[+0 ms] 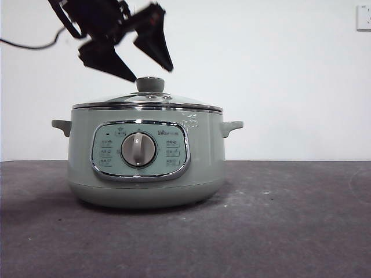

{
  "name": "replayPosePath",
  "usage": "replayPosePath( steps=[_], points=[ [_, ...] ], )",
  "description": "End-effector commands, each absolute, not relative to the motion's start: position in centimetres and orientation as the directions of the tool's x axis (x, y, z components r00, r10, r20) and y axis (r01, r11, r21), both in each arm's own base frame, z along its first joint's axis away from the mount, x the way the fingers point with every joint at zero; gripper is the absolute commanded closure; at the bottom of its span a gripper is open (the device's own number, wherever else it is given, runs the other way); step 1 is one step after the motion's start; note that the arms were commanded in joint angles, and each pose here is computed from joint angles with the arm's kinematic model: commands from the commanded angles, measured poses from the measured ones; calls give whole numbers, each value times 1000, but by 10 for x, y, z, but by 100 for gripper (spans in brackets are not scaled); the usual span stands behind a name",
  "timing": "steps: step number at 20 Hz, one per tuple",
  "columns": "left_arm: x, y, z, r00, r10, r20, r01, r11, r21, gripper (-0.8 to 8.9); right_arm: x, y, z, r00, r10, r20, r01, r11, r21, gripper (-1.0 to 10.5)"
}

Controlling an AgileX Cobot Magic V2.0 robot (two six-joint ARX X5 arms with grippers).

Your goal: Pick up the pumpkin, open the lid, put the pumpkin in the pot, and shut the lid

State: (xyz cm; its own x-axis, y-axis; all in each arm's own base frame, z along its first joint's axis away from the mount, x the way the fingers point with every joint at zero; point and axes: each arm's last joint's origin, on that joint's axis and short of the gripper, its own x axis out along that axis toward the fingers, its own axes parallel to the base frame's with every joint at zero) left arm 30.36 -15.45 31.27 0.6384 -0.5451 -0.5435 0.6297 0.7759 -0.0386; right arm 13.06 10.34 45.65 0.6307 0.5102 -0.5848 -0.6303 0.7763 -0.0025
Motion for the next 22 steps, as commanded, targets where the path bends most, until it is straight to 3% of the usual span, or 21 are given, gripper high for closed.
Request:
replayPosePath(
  steps=[1,6,9,11,13,14,22],
  points=[
    [290,-149,326,634,-546,-548,636,771,-31,306,128,104,455,581,546,-603,-661,750,42,290],
    [241,-127,350,536,-567,-626,667,738,-97,315,124,104,450,482,592,-646,-710,696,109,296],
    [208,-113,364,463,-615,-638,702,694,-159,332,120,105,448,395,643,-656,-750,638,173,441],
    [190,-106,371,432,-639,-637,717,671,-187,545,118,105,447,343,667,-661,-776,598,201,580],
    [175,-100,377,410,-661,-629,730,651,-208,824,116,105,446,315,675,-667,-787,578,214,859],
    [170,-97,379,410,-663,-626,732,649,-208,819,116,104,445,310,673,-671,-794,572,207,974],
    [161,-92,381,409,-658,-633,729,652,-207,817,115,103,445,309,665,-680,-789,579,207,946]
  ],
)
